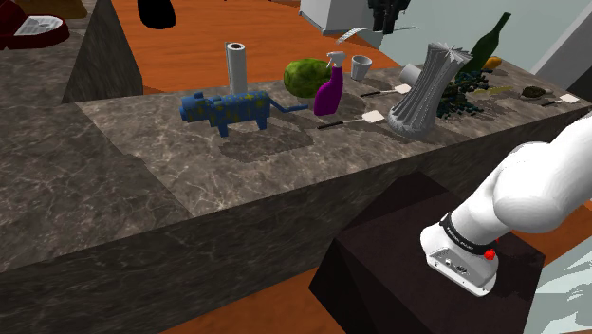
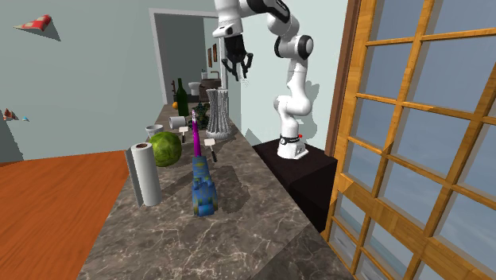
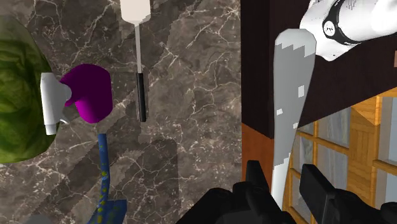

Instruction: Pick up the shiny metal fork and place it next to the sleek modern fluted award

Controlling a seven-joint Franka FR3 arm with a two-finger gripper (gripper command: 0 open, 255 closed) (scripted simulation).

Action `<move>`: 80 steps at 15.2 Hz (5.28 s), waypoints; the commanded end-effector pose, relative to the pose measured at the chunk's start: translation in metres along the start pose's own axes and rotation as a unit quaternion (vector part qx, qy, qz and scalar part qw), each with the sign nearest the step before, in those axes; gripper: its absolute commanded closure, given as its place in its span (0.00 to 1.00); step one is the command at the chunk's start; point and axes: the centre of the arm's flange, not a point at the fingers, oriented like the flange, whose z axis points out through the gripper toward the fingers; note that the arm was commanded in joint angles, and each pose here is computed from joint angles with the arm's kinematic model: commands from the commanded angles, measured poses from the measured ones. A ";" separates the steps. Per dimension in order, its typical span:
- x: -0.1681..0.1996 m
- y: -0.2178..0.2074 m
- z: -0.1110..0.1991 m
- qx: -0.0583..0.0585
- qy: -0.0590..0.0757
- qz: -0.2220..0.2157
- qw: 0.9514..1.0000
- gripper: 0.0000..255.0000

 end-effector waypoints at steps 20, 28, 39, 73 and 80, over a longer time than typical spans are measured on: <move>-0.147 0.033 0.057 0.000 0.000 -0.001 1.000 1.00; -0.143 0.042 0.098 0.000 0.000 -0.001 1.000 1.00; -0.137 0.053 0.155 0.000 0.000 -0.001 1.000 1.00; -0.119 0.090 0.330 0.000 0.000 -0.001 1.000 1.00; -0.116 0.096 0.358 0.000 0.000 -0.001 1.000 1.00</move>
